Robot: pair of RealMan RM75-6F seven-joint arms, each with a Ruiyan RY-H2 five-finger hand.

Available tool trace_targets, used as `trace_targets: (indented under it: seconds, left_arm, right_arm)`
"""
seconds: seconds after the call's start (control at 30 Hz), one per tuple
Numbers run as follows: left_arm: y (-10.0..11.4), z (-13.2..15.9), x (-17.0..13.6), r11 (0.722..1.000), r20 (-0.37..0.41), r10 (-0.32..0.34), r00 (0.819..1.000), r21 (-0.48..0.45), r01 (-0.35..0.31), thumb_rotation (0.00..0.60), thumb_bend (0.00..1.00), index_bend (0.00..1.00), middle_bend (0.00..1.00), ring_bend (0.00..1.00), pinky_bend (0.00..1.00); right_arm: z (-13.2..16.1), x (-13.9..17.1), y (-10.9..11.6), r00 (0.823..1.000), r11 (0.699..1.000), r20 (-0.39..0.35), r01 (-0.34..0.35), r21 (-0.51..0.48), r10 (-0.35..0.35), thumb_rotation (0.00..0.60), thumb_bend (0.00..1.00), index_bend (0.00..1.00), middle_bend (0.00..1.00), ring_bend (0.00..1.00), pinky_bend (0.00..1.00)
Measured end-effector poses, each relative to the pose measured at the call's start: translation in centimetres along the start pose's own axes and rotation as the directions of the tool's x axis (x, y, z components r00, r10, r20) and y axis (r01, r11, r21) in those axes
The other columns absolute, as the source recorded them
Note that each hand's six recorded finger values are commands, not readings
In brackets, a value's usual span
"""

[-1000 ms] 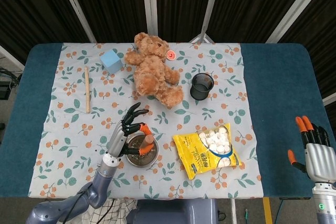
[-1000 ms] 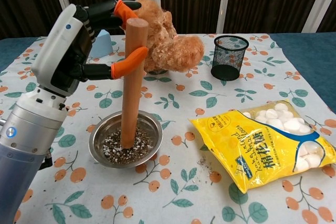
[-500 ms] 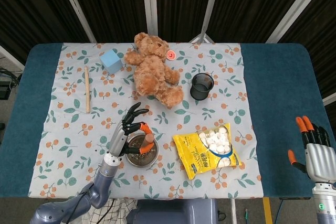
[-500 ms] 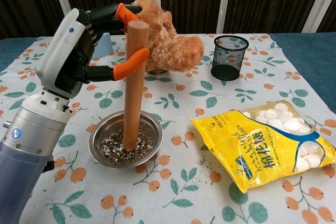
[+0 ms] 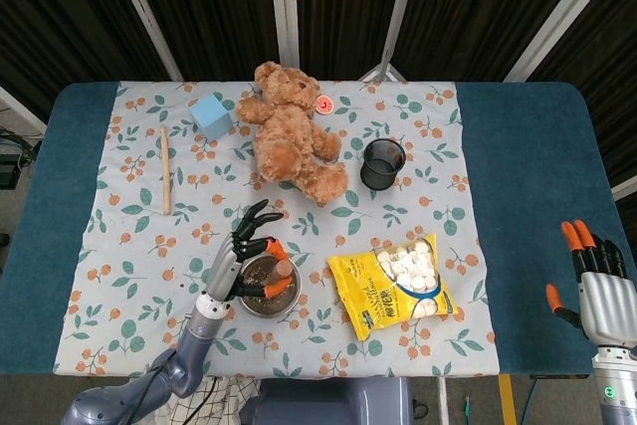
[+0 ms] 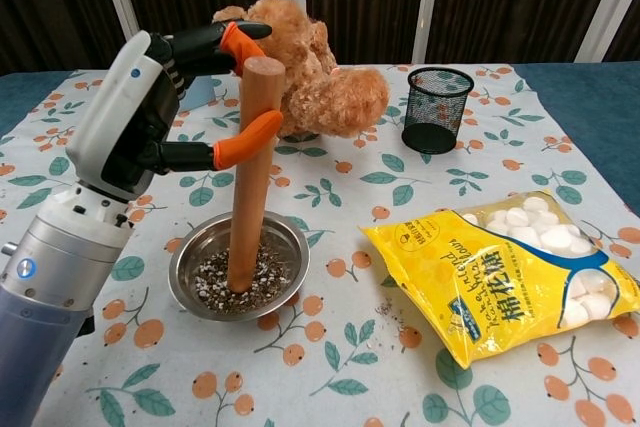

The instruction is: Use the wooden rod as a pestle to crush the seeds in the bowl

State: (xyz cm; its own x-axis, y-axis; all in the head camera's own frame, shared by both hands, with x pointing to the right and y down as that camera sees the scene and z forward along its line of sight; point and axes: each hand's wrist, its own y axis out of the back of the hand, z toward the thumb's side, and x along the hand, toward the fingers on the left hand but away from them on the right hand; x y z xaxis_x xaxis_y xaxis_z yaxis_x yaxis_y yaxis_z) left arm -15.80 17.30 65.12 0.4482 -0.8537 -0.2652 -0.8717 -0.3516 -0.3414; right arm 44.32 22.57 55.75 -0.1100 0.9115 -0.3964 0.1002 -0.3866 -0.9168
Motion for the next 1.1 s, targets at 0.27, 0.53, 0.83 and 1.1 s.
trace_targets:
  seconds: [0.27, 0.53, 0.83, 1.1]
  left_arm:
    - [0.3, 0.8, 1.2, 1.0, 0.033, 0.027, 0.999, -0.015, -0.027, 0.6, 0.8, 0.59, 0.67, 0.18, 0.06]
    - [1.3, 1.6, 2.3, 0.999, 0.062, 0.048, 0.997, 0.002, -0.048, 0.6, 0.8, 0.59, 0.67, 0.18, 0.06]
    - [2.8, 2.7, 3.8, 0.997, 0.097, 0.051, 0.994, 0.047, -0.056, 0.6, 0.8, 0.59, 0.67, 0.18, 0.06]
    - [6.2, 2.9, 5.4, 0.985, 0.129, 0.013, 0.992, 0.166, -0.035, 0.6, 0.8, 0.59, 0.67, 0.18, 0.06]
  right_arm:
    - [0.0, 0.0, 0.0, 1.0, 1.0, 0.001, -0.001, -0.002, 0.001, 0.6, 0.42, 0.0, 0.0, 0.0, 0.0]
    - [0.0, 0.0, 0.0, 1.0, 1.0, 0.001, -0.002, -0.003, 0.002, 0.6, 0.42, 0.0, 0.0, 0.0, 0.0]
    - [0.0, 0.1, 0.1, 1.0, 1.0, -0.001, -0.001, -0.004, 0.001, 0.6, 0.42, 0.0, 0.0, 0.0, 0.0]
    - [-0.1, 0.1, 0.1, 1.0, 1.0, -0.002, -0.001, -0.006, 0.001, 0.6, 0.42, 0.0, 0.0, 0.0, 0.0]
